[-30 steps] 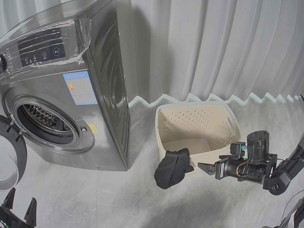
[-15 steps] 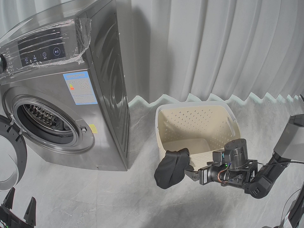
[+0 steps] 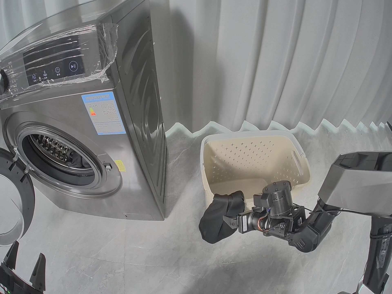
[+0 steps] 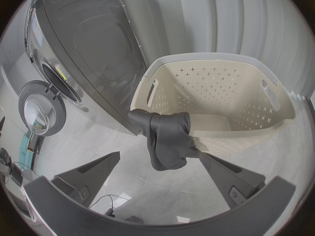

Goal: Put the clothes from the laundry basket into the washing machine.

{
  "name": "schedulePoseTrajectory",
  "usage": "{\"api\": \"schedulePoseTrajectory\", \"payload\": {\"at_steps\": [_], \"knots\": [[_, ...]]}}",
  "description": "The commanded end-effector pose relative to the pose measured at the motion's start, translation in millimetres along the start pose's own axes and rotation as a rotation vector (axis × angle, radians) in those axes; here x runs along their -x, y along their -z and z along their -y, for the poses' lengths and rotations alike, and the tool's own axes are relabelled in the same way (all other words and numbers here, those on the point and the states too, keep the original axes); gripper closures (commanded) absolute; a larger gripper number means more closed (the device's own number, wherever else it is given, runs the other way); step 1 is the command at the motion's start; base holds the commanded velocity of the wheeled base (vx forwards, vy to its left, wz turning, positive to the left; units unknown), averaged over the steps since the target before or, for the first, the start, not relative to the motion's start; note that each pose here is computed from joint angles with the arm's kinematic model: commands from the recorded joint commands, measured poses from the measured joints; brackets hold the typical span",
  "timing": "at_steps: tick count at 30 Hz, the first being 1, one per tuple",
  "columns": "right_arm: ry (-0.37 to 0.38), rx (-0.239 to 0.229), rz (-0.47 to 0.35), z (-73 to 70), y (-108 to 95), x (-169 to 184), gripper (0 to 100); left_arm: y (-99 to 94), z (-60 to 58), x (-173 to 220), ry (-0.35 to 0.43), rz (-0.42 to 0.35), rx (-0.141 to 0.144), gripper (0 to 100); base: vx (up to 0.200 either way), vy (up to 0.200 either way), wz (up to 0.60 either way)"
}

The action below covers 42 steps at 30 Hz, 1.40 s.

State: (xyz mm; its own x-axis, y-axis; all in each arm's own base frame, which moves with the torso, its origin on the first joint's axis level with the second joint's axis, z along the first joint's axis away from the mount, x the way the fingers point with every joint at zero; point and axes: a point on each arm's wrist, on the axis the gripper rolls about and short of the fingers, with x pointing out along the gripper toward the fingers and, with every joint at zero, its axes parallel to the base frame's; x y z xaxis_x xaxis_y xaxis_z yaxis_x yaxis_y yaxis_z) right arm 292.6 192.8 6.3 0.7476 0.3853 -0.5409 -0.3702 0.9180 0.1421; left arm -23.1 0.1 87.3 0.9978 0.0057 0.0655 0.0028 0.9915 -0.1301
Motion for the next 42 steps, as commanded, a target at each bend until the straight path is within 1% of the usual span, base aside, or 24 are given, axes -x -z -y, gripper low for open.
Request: {"api": "schedulePoseTrajectory", "payload": {"at_steps": [1,6,10,13,14,17,23,25,28,33,37,39,40,42], "knots": [[0.007,0.01,-0.017,0.4,8,-19,0,5.2,-0.7,0,-0.001,-0.001,0.003,0,0.0,0.0,0.0],[0.003,0.019,0.023,1.3,9,-31,0,5.2,-0.7,0,0.003,-0.001,0.005,0,0.0,0.0,0.0],[0.017,0.019,0.042,8.4,9,-39,0,5.2,-0.7,0,0.003,-0.001,0.005,0,0.0,0.0,0.0],[0.016,0.019,0.05,8.9,9,-39,0,5.2,-0.7,0,0.003,-0.001,0.005,0,0.0,0.0,0.0],[0.014,0.019,0.054,8.6,7,-39,100,5.2,-0.7,0,0.004,-0.002,0.005,0,0.0,0.0,0.0],[0.01,0.022,0.066,7.8,6,-39,100,5.2,-0.7,0,0.003,-0.001,0.005,0,0.0,0.0,0.0],[-0.001,0.033,0.119,7.5,6,-34,100,5.2,-0.7,0,0.004,-0.002,0.006,0,0.0,0.0,0.0],[-0.004,0.036,0.144,9.0,8,-28,100,5.2,-0.7,0,0.004,-0.002,0.006,0,0.0,0.0,0.0],[-0.005,0.042,0.151,10.3,10,-15,100,5.2,-0.7,0,0.004,-0.002,0.006,0,0.0,0.0,0.0],[-0.027,0.039,0.236,8.7,-4,19,100,5.2,-0.7,0,0.002,-0.001,0.011,0,0.0,0.0,0.0],[-0.054,0.032,0.309,4.2,-19,50,100,5.2,-0.7,0,0.004,-0.002,0.012,0,0.0,0.0,0.0],[-0.075,0.027,0.369,-0.1,-31,69,100,4.7,-0.6,0,0.006,0.0,0.012,0,0.0,0.0,0.0],[-0.08,0.025,0.382,-1.3,-33,73,100,4.7,-0.6,0,0.006,0.0,0.012,0,0.0,0.0,0.0],[-0.117,0.023,0.442,-9.4,-43,95,100,4.7,-0.6,0,0.006,0.0,0.012,0,0.0,0.0,0.0]]}}
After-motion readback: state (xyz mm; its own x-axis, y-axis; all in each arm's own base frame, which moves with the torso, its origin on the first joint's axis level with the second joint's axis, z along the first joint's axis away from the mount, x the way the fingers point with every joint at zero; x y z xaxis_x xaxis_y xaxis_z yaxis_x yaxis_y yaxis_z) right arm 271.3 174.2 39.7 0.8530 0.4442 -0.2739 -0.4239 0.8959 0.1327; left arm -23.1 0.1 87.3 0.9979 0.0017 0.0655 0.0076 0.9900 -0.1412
